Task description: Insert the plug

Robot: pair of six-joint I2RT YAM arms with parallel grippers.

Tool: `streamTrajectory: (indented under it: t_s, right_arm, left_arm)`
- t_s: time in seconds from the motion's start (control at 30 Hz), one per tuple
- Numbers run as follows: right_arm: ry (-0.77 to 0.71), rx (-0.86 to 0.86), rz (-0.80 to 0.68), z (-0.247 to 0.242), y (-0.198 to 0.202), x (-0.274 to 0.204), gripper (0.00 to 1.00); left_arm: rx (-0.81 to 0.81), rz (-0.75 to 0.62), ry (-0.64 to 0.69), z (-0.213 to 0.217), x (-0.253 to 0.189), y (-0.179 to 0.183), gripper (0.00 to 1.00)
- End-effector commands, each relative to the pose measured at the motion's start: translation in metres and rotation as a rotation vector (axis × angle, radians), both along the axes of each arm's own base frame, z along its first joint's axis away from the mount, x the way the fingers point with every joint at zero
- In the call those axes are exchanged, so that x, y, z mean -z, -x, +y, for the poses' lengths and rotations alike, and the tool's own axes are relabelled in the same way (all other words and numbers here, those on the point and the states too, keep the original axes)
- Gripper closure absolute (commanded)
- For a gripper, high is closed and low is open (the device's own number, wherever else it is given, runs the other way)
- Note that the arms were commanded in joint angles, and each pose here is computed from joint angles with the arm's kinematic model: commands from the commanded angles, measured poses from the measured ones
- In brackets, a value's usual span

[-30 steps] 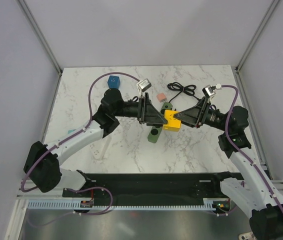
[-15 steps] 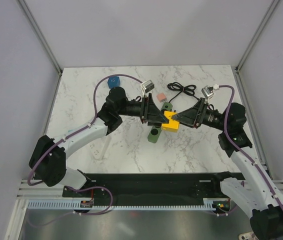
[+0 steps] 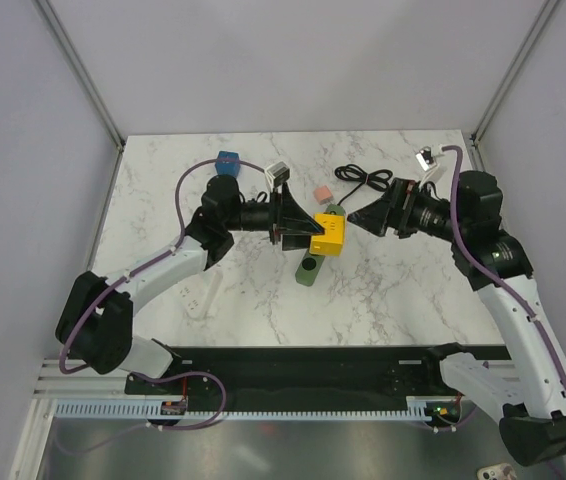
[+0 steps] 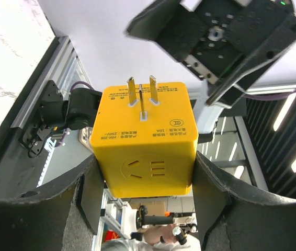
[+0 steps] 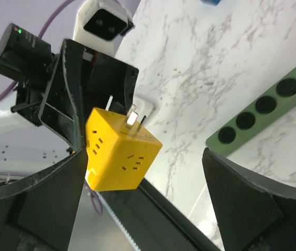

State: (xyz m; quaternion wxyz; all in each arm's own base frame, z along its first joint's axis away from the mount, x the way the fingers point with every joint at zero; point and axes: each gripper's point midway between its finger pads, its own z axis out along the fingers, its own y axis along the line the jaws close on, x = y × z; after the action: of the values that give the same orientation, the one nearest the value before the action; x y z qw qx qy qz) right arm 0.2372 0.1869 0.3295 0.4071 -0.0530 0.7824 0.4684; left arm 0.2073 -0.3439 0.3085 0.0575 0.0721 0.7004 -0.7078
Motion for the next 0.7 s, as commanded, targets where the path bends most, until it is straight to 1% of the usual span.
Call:
streamTrajectory:
  t_s: [0.0,0.03,0.07,0.1,0.13,0.17,0.2,0.23,0.27,0.33,0.37,0.4,0.43,0.47,0.5,0.53,0.57,0.6,0.63,0.67]
  right_arm:
    - [0.154,0.062,-0.153,-0.016,-0.004,-0.032,0.02]
    - [0.210,0.141,-0.152,-0.027,-0.012,-0.032,0.02]
    - [0.248,0.177,-0.216,-0.033,-0.014,-0.048,0.02]
    - [0.269,0.176,-0.238,-0.031,-0.010,-0.053,0.02]
    - [0.322,0.213,-0.226,-0.037,-0.014,-0.049,0.02]
    - [0.334,0.216,-0.253,-0.037,-0.012,-0.060,0.02]
    - [0.369,0.181,-0.272,-0.031,-0.007,-0.059,0.02]
    - [0.406,0.171,-0.253,-0.029,-0.007,-0.051,0.02]
    - [0.446,0.197,-0.261,-0.031,-0.009,-0.051,0.02]
    - [0.513,0.154,-0.272,-0.015,-0.003,-0.041,0.02]
    - [0.568,0.207,-0.282,-0.019,-0.007,-0.039,0.02]
    - [0.595,0.137,-0.312,0.003,0.006,-0.035,0.02]
    - [0.653,0.110,-0.309,0.015,0.008,-0.024,0.02]
    - [0.730,0.177,-0.337,0.014,0.004,-0.024,0.02]
    - [0.765,0.088,-0.394,0.042,0.027,-0.020,0.02]
    - [0.876,0.060,-0.426,0.055,0.030,-0.005,0.02]
    - [0.926,0.048,-0.468,0.065,0.037,-0.004,0.02]
    - [1.014,0.037,-0.537,0.080,0.048,0.004,0.02]
    - [1.071,0.013,-0.587,0.087,0.053,0.008,0.02]
    - [1.099,-0.024,-0.637,0.097,0.064,0.011,0.02]
  left_arm:
    - [-0.018,0.028,0.023,0.015,-0.016,-0.001,0.98]
    - [-0.026,0.039,0.018,0.017,-0.014,-0.003,0.98]
    - [-0.048,0.062,0.007,0.020,-0.011,-0.010,0.98]
    - [-0.058,0.076,-0.002,0.022,-0.009,-0.012,0.98]
    - [-0.065,0.080,-0.005,0.023,-0.009,-0.015,0.98]
    - [-0.070,0.091,-0.010,0.024,-0.008,-0.017,0.98]
    - [-0.077,0.099,-0.014,0.026,-0.007,-0.020,0.98]
    - [-0.077,0.103,-0.016,0.027,-0.007,-0.021,0.98]
    - [-0.081,0.105,-0.018,0.028,-0.007,-0.022,0.98]
    - [-0.083,0.117,-0.037,0.029,-0.003,-0.023,0.98]
    - [-0.089,0.116,-0.044,0.031,-0.001,-0.025,0.98]
    - [-0.095,0.101,-0.054,0.032,0.002,-0.027,0.98]
    - [-0.101,0.129,-0.080,0.034,0.010,-0.028,0.98]
    - [-0.117,0.139,-0.093,0.037,0.015,-0.033,0.98]
    - [-0.125,0.148,-0.107,0.039,0.021,-0.035,0.98]
    - [-0.129,0.169,-0.116,0.041,0.026,-0.036,0.98]
    - [-0.141,0.189,-0.123,0.045,0.032,-0.039,0.98]
    - [-0.146,0.207,-0.127,0.047,0.035,-0.040,0.98]
    - [-0.148,0.218,-0.131,0.048,0.037,-0.039,0.98]
    - [-0.155,0.223,-0.133,0.051,0.038,-0.041,0.98]
